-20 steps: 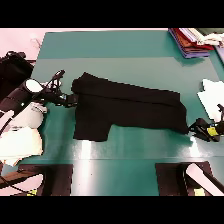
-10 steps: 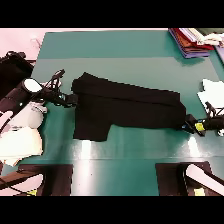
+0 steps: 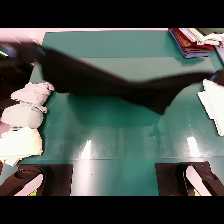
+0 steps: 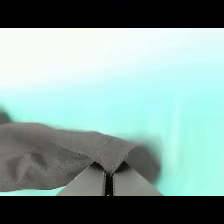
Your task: Fold the shirts.
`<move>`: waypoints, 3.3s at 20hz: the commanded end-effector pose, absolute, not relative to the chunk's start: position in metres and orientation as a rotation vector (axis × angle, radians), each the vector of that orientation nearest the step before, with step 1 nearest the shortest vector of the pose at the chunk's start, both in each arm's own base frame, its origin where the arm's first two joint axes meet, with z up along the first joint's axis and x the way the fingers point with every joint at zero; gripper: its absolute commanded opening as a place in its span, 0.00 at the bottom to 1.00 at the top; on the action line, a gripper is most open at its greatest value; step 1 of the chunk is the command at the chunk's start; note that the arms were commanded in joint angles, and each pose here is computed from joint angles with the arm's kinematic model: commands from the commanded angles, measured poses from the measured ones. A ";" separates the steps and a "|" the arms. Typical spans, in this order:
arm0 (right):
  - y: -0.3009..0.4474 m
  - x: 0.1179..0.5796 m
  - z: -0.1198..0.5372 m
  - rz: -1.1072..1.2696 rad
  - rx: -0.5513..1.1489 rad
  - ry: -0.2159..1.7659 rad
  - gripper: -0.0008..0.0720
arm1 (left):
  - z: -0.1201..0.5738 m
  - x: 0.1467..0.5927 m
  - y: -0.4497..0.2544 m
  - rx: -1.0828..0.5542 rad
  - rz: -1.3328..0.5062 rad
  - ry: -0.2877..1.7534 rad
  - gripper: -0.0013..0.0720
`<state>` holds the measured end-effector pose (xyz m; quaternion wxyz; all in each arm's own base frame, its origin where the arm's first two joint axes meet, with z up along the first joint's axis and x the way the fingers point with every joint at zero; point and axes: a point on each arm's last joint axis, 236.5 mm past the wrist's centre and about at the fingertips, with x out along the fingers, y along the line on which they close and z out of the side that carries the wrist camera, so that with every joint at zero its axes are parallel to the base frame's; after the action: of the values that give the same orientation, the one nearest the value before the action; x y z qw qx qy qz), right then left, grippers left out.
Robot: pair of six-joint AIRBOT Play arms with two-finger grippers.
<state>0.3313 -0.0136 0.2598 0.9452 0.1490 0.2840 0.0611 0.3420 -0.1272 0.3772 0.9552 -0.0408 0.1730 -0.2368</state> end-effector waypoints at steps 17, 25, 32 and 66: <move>-0.019 0.343 0.270 0.116 0.256 0.860 0.04 | 0.319 0.404 -0.119 -0.136 -0.388 0.592 0.05; -0.024 0.416 0.054 0.065 0.157 1.360 0.04 | 0.072 0.503 -0.126 -0.178 -0.312 1.070 0.05; -0.028 0.475 0.056 0.170 0.350 1.272 0.04 | 0.072 0.532 -0.107 -0.383 -0.339 1.007 0.05; -0.011 0.319 0.056 0.135 0.461 1.266 0.54 | -0.076 0.218 -0.162 -0.477 -0.393 1.487 0.99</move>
<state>0.3219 -0.0153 0.0545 0.7799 0.2083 0.5874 0.0581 0.2198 -0.1411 -0.0708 0.6814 -0.2039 0.6844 -0.1604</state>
